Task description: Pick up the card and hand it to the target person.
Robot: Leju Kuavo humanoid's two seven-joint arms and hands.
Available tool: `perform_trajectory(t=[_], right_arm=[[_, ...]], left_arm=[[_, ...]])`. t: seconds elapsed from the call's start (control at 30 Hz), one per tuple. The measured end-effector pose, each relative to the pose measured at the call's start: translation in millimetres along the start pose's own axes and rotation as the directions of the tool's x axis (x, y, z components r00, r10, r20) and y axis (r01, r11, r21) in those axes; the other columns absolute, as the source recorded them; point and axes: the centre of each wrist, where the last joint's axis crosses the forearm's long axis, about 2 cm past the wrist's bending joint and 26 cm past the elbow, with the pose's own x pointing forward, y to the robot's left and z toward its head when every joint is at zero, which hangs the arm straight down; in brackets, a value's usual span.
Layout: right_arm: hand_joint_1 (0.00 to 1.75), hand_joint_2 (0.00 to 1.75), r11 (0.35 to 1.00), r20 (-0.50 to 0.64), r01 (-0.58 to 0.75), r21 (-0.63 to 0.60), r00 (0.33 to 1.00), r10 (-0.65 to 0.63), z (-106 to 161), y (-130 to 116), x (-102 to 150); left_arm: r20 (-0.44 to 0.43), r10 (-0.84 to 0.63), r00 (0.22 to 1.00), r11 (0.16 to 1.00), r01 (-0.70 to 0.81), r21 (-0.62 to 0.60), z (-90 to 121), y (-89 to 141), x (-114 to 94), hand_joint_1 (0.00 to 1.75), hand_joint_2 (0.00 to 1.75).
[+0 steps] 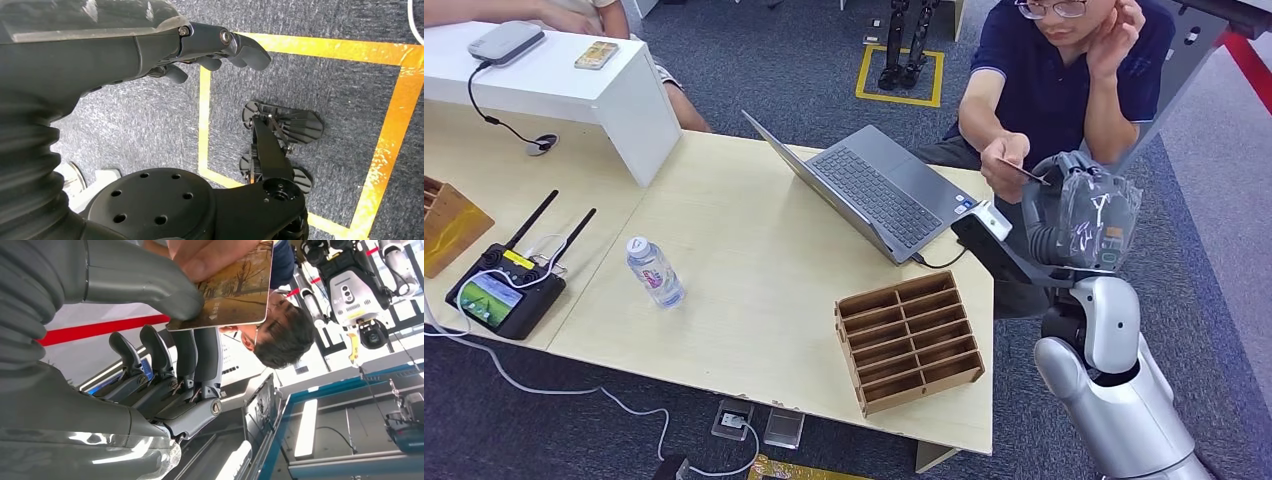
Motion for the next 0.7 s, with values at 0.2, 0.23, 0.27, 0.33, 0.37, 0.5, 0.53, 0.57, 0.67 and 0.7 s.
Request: perform_trajectory(t=[0.2,0.23,0.27,0.33,0.37,0.5,0.53,0.57,0.67,0.7], right_arm=[[0.00,1.75,1.000,-0.016,0.000,0.012,1.000,0.000,1,3,-2],[0.00,1.75,1.000,-0.019,0.001,0.015,1.000,-0.001,1,3,-2],[0.00,1.75,1.000,-0.024,0.006,0.018,1.000,-0.005,1,4,-2],[0.00,1.75,0.999,-0.033,0.020,0.026,0.999,-0.020,3,5,-3],[0.00,1.75,0.999,-0.039,0.032,0.031,0.999,-0.031,5,6,-4],[0.00,1.75,0.995,-0.060,0.086,0.056,0.995,-0.083,16,12,-6],[0.00,1.75,0.992,-0.067,0.107,0.067,0.992,-0.103,19,13,-7],[0.00,1.75,0.988,-0.076,0.135,0.080,0.989,-0.129,23,15,-7],[0.00,1.75,0.960,-0.121,0.253,0.121,0.963,-0.239,37,18,-10],[0.00,1.75,0.953,-0.131,0.275,0.127,0.957,-0.259,40,19,-11]], left_arm=[[0.006,-0.003,1.000,1.000,0.003,-0.010,0,0,0,0.00,0.00],[0.009,-0.004,1.000,1.000,0.004,-0.014,0,0,0,0.00,0.00],[0.013,-0.004,1.000,1.000,0.005,-0.016,0,0,0,0.00,0.00],[0.022,-0.004,1.000,1.000,0.005,-0.016,0,0,0,0.00,0.00],[0.024,-0.004,1.000,1.000,0.004,-0.014,0,0,0,0.00,0.00],[0.024,0.001,1.000,1.000,0.000,-0.006,0,0,0,0.00,0.00],[0.023,0.002,1.000,1.000,-0.002,-0.005,0,0,0,0.00,0.00],[0.022,0.004,1.000,1.000,-0.004,-0.004,0,0,0,0.00,0.00],[0.019,0.009,1.000,1.000,-0.009,0.000,0,0,-1,0.00,0.00],[0.019,0.010,1.000,1.000,-0.010,0.001,0,0,-1,0.00,0.00]])
